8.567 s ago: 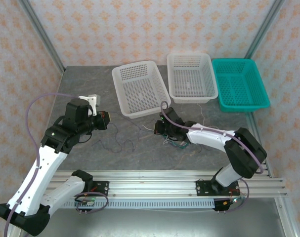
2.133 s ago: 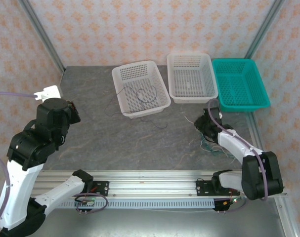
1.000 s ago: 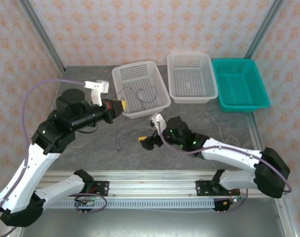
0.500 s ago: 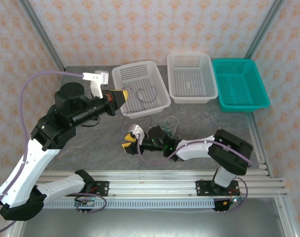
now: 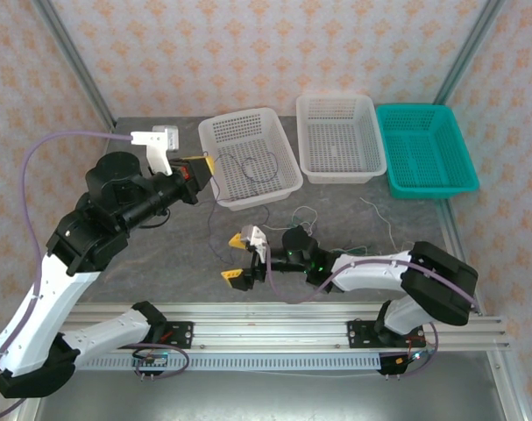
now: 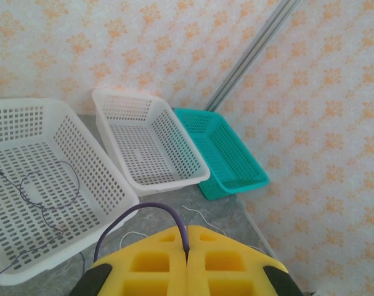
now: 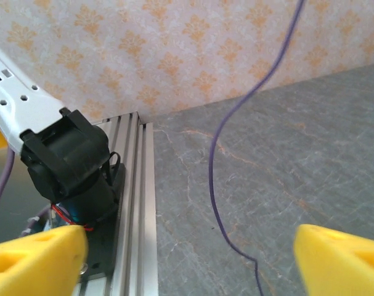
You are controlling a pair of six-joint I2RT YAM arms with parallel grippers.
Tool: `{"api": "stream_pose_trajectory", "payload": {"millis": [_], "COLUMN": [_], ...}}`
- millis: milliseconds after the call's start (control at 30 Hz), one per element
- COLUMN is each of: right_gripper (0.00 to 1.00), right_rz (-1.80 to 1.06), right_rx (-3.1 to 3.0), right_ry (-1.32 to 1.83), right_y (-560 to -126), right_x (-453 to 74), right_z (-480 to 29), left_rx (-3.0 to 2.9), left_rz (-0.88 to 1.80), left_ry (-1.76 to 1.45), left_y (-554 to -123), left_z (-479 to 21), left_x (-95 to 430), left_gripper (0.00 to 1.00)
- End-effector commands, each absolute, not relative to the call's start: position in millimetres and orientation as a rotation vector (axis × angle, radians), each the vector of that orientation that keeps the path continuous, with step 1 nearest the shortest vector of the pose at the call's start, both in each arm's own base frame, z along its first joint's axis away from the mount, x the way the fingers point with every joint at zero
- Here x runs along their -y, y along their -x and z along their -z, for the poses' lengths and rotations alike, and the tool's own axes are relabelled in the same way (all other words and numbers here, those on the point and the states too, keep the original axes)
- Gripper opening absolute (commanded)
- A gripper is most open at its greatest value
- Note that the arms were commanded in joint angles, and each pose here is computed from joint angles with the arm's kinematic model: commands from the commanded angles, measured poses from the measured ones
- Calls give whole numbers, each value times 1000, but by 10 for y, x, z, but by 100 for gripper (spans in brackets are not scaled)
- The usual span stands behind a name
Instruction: Untangle the cables
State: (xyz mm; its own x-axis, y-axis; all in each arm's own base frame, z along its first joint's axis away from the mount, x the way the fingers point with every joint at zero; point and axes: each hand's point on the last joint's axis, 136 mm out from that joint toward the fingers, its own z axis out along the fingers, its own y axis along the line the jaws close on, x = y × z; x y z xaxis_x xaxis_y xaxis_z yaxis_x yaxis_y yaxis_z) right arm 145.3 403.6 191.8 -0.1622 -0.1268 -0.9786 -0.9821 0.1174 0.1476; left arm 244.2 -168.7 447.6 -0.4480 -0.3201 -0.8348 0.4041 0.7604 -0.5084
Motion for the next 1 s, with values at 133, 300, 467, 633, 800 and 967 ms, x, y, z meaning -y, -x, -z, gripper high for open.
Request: {"api": "stream_pose_trajectory", "payload": {"millis": [133, 300, 467, 633, 800, 967], "right_gripper": [82, 13, 0, 0, 0, 0], "right_rz": [-1081, -1162, -1215, -1120, -1091, -980], "right_rx": [-1383, -1392, -1385, -1475, -1386, -1295], "right_ry": [1084, 1062, 1006, 904, 768, 743], "right_y": [-1741, -1788, -1743, -2026, -2405, -2770], "right_x": [-4299, -4508, -4405, -4276, -4131, -4154], "right_z": [-2037, -1985, -2501, -3317, -4034, -4531], "left_rx": [-1824, -1841, -1927, -2001, -2015, -1961], "left_rz": [864, 728, 400, 282, 316, 248], "left_ry": [-44, 76, 243, 260, 265, 366], "left_y": [-2399, -2425, -2462, -2451, -2324, -2106], "left_z": [-4578, -4525, -4179, -3772, -3520, -3477], "left_x": [1676, 1386, 867, 748, 713, 371], "left_gripper": [0, 0, 15, 54, 84, 100]}}
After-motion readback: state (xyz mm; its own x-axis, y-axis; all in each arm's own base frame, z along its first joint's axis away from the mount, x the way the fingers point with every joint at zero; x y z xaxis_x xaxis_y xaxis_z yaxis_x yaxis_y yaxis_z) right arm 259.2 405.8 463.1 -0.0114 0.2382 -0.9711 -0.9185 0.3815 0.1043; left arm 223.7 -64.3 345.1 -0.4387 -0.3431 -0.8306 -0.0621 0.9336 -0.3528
